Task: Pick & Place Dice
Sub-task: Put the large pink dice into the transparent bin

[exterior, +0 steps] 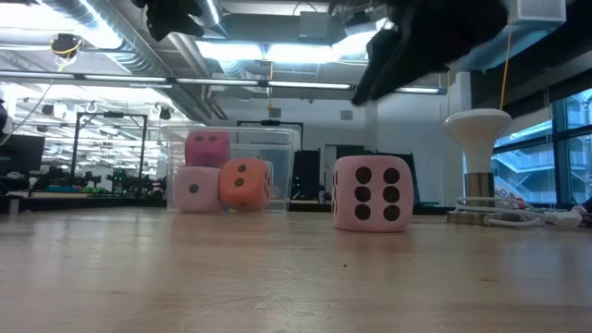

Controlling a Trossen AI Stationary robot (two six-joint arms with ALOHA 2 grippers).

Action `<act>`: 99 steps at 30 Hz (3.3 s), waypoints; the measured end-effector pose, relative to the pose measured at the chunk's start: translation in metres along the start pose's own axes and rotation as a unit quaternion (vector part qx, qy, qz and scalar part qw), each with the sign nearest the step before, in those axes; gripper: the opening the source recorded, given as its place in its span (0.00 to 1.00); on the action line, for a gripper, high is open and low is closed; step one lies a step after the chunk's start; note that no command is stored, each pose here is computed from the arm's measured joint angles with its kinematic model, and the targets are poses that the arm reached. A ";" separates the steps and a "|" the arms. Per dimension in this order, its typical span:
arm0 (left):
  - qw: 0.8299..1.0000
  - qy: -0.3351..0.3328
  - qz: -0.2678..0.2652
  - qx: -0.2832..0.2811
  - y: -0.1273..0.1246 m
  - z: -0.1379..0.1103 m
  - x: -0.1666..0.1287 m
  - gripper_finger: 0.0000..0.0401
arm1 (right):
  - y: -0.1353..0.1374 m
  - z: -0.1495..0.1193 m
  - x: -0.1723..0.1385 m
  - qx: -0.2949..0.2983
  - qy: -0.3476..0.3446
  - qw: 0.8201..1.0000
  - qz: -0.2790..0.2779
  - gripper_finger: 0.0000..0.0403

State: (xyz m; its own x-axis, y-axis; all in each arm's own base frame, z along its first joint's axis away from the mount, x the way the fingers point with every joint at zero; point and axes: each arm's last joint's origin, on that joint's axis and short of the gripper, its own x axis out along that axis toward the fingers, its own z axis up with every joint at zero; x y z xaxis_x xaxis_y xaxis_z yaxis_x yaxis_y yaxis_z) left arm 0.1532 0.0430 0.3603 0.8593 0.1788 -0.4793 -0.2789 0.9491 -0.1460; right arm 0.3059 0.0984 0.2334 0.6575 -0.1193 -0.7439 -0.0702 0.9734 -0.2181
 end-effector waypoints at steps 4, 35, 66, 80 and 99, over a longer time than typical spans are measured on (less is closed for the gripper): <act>1.000 0.000 0.000 0.000 0.000 0.000 0.000 0.47 | -0.005 -0.008 0.016 -0.003 0.041 0.999 -0.021 0.96; 1.000 0.024 0.003 -0.001 0.001 -0.004 0.001 0.47 | 0.005 -0.039 0.091 -0.092 0.148 0.975 -0.138 0.69; 0.998 -0.024 -0.001 0.062 0.000 0.004 -0.001 0.47 | -0.013 0.073 0.014 0.111 0.128 0.973 -0.158 0.51; 0.966 -0.140 -0.168 0.140 -0.015 0.030 0.007 0.72 | -0.033 0.132 -0.088 0.191 0.036 0.960 -0.202 0.50; 0.957 -0.132 -0.251 0.055 -0.025 0.039 0.034 0.80 | -0.035 0.139 -0.101 0.210 0.009 0.958 -0.197 0.49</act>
State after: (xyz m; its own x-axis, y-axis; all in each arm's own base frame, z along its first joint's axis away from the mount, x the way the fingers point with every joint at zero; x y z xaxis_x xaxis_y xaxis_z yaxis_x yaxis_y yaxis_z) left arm 0.2056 0.0358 0.3818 0.9558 -0.2607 -0.1356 0.2311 0.9519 -0.2011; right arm 0.3466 0.1035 0.4043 0.5586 -0.4930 -0.6670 0.4903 0.8449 -0.2139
